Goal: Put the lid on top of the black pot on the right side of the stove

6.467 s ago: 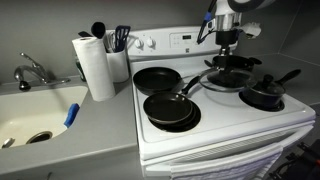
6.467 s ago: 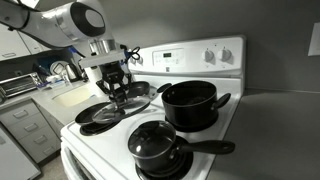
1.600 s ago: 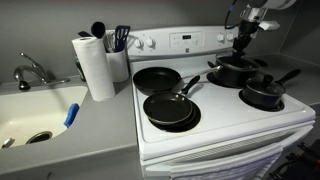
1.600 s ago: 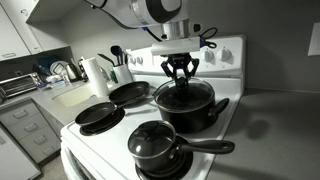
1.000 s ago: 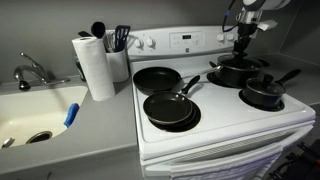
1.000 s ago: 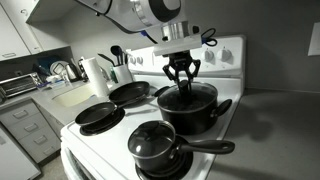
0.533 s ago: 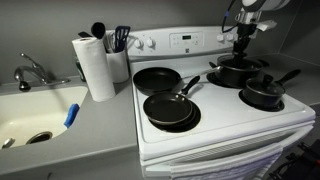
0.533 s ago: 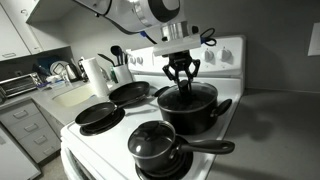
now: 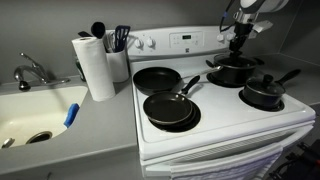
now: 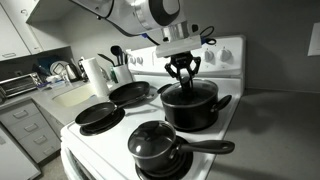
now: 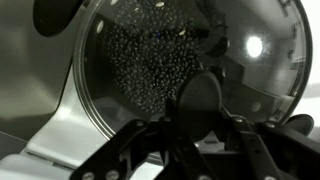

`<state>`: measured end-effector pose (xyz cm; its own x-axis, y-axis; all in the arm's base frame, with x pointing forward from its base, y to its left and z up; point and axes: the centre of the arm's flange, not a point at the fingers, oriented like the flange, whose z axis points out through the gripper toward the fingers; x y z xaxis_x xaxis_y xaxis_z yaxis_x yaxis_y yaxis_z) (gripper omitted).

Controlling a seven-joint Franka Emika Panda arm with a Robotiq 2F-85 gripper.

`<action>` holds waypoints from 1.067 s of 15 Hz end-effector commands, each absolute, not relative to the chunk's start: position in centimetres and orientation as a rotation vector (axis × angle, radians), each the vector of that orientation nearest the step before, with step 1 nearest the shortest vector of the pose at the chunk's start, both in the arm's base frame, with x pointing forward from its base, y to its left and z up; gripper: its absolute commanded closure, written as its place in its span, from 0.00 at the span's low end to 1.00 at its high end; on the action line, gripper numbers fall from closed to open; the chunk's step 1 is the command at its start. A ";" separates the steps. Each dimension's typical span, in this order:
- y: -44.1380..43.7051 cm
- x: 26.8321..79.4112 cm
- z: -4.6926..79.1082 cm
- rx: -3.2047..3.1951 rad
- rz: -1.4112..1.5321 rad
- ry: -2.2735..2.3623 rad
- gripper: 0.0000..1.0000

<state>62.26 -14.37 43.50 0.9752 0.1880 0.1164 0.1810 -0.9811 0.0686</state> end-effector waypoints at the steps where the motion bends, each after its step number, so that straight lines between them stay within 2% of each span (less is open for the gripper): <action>1: -14.2 64.3 42.8 3.051 0.278 0.295 0.87; 7: -13.8 63.6 43.0 3.061 0.273 0.290 0.87; 8: -13.7 63.4 43.2 3.058 0.270 0.286 0.68; 9: -13.7 63.3 43.5 3.052 0.267 0.280 0.37; 10: -13.6 63.1 43.8 3.049 0.270 0.280 0.35; 15: -12.2 62.6 47.5 3.015 0.306 0.285 0.02; 16: -11.8 62.4 48.6 3.005 0.310 0.284 0.00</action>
